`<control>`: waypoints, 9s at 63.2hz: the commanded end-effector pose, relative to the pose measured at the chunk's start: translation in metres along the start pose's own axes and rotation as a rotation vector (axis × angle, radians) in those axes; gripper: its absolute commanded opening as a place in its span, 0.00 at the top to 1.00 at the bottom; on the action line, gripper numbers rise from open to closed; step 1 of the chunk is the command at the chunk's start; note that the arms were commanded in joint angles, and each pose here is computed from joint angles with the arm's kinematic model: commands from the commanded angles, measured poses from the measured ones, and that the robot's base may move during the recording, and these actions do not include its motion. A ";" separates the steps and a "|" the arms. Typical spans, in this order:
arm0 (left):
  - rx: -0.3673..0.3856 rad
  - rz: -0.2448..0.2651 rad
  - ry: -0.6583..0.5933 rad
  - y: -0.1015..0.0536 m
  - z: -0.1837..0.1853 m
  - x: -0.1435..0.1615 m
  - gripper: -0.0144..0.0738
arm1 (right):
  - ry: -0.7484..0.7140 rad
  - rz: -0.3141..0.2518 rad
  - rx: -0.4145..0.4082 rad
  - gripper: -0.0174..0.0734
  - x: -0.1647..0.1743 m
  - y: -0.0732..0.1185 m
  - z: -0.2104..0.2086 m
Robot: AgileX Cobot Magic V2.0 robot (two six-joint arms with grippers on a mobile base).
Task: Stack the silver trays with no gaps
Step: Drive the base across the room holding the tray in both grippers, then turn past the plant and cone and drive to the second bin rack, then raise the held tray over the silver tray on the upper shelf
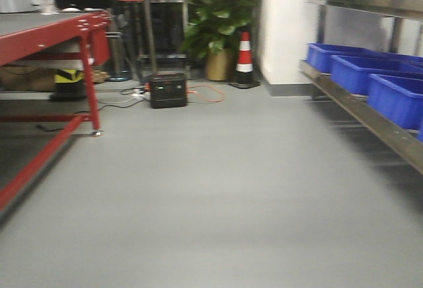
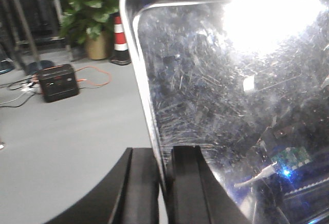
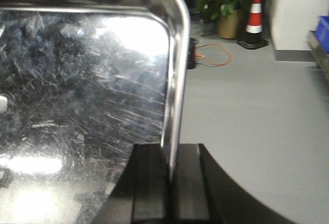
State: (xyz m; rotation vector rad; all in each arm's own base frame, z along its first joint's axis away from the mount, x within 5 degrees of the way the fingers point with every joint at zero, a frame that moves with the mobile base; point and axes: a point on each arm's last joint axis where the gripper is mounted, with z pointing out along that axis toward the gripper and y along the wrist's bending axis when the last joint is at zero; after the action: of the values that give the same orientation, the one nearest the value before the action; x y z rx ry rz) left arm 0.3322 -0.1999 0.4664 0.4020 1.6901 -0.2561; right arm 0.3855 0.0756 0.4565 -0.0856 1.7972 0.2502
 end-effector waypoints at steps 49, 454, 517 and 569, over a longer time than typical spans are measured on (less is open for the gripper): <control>0.033 -0.001 -0.074 -0.004 -0.007 -0.011 0.82 | -0.080 -0.010 -0.017 0.90 -0.013 0.005 -0.009; 0.031 -0.001 -0.069 -0.004 -0.007 -0.011 0.82 | -0.103 0.000 -0.022 0.90 -0.013 0.005 -0.006; -0.056 0.069 0.167 -0.002 0.022 0.029 0.82 | -0.005 0.011 -0.019 0.90 0.006 0.003 0.014; -0.069 0.167 0.346 -0.013 0.085 0.101 0.82 | 0.365 0.016 -0.005 0.90 0.100 -0.001 0.091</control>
State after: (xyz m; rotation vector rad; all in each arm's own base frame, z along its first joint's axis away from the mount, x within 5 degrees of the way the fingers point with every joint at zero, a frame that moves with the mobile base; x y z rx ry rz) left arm 0.3917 -0.2213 0.3508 0.5109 2.0543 0.0431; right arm 0.4458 0.0933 0.3365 -0.0961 2.2119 0.2512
